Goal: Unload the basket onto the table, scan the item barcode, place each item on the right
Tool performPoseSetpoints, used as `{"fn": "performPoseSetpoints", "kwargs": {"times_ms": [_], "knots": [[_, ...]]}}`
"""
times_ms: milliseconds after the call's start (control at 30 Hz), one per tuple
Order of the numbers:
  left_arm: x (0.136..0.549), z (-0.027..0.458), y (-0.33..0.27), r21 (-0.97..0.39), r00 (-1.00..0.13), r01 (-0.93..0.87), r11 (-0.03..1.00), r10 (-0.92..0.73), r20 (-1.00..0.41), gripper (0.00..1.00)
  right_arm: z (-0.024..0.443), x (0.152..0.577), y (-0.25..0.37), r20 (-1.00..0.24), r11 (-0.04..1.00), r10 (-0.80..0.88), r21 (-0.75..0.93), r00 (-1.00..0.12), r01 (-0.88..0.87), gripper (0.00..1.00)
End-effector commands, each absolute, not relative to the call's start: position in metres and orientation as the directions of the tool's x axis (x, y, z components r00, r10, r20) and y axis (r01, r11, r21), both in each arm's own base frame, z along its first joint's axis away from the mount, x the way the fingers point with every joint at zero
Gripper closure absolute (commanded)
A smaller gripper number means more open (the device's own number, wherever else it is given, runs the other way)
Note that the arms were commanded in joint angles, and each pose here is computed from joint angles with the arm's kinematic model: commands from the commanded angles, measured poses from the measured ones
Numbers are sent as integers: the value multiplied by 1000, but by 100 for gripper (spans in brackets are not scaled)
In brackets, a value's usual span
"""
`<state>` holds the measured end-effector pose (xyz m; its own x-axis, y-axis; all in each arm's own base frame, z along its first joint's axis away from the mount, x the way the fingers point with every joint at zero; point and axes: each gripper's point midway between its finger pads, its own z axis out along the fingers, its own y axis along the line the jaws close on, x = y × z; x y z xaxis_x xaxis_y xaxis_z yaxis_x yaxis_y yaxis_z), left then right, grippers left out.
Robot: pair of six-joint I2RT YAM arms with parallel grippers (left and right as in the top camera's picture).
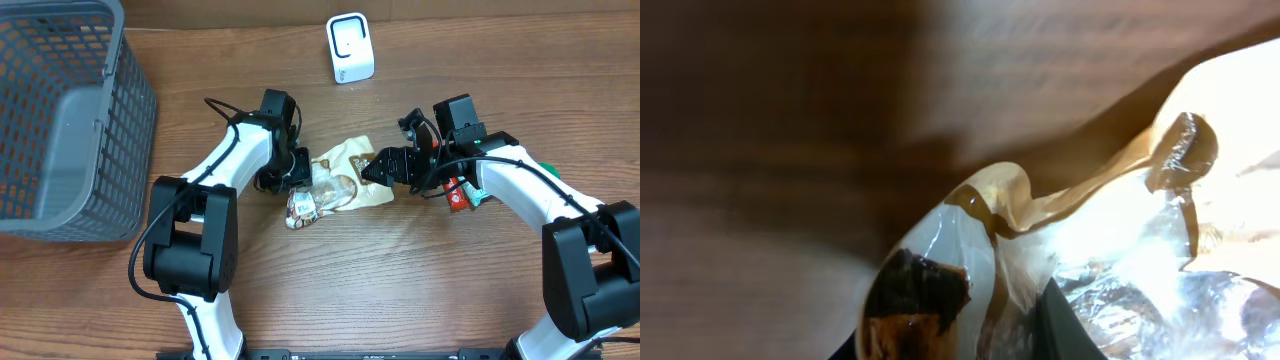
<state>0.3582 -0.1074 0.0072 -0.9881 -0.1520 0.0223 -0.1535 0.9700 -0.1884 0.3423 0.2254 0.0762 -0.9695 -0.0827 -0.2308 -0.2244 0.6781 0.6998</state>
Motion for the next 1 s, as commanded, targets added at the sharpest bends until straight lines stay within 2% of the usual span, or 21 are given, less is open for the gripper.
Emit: {"fn": "performPoseSetpoints", "kwargs": {"times_ms": [0,100,267,433,700,967], "knots": [[366,22,-98,-193,-990,-139,971,-137,23,88,73,343,224,-229,690,-81,689,-970,-221,1],[374,54,-94,-238,-990,-136,962,-140,0,88,75,343,225,-232,682,-82,696,-969,-225,0],[379,96,-81,-259,-985,-159,953,-172,-26,87,89,341,232,-233,600,-90,763,-968,-240,0],[378,123,-99,-407,-993,-96,908,-115,-21,85,97,339,235,-230,550,-92,799,-969,-242,0],[373,141,-127,-577,-999,-32,816,-48,-12,85,101,344,238,-227,536,-70,812,-971,-229,0],[368,145,-134,-610,-1000,-14,792,-21,-5,85,107,345,245,-218,515,-57,830,-974,-216,0]]}}
